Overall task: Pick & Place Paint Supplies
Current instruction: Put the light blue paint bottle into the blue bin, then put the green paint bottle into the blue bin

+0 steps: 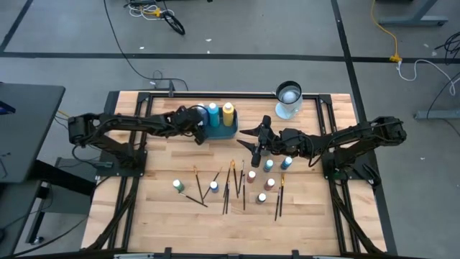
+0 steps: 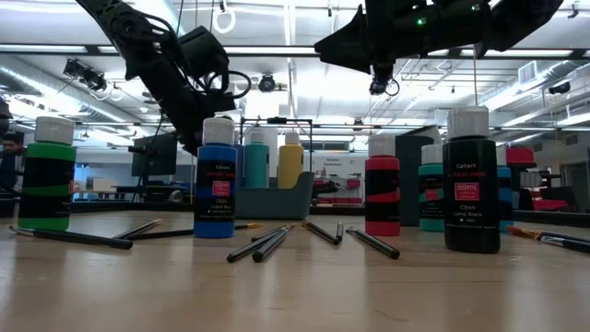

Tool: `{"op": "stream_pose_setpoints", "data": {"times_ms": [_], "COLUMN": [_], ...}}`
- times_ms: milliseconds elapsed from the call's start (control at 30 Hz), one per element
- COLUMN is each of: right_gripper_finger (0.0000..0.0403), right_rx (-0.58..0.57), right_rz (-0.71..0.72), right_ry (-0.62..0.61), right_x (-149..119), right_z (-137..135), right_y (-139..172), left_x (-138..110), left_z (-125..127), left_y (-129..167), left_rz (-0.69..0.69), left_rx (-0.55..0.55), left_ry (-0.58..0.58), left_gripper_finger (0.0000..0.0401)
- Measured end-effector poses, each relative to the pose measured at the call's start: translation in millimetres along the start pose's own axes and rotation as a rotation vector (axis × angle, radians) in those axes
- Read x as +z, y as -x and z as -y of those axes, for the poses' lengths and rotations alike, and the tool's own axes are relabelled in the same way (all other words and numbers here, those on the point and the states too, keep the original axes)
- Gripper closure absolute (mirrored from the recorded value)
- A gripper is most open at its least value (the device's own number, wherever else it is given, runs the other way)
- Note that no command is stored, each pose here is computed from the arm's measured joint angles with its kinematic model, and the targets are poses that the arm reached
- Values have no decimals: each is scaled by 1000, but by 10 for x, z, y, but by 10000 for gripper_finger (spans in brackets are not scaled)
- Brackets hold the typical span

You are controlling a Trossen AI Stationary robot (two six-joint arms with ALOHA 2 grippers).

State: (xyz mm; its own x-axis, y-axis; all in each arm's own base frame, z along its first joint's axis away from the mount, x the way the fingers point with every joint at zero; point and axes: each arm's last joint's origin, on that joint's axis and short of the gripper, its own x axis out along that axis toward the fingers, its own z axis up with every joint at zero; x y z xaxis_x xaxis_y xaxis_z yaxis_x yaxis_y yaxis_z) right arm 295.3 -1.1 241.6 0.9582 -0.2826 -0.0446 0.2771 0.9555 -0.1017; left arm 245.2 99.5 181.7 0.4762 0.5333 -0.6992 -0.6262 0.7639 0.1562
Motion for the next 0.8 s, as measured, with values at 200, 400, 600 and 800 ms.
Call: {"op": "stream_pose_setpoints", "data": {"times_ms": [200, 400, 600, 800], "right_gripper_finger": [233, 233, 233, 233], "right_rx": [3, 17, 16, 17], "right_rz": [6, 15, 15, 14], "right_ry": [-2, -4, -4, -4], "right_x": [5, 14, 14, 13], "right_z": [0, -5, -4, -4], "right_y": [0, 1, 0, 1], "left_x": [136, 278, 509, 576], "left_z": [-19, -10, 78, 138], "left_y": [108, 201, 518, 1007], "left_rz": [23, 4, -79, 20], "left_rx": [-7, -27, -211, -377], "left_ry": [-8, -71, -122, -169], "left_gripper_finger": [236, 236, 246, 263]}}
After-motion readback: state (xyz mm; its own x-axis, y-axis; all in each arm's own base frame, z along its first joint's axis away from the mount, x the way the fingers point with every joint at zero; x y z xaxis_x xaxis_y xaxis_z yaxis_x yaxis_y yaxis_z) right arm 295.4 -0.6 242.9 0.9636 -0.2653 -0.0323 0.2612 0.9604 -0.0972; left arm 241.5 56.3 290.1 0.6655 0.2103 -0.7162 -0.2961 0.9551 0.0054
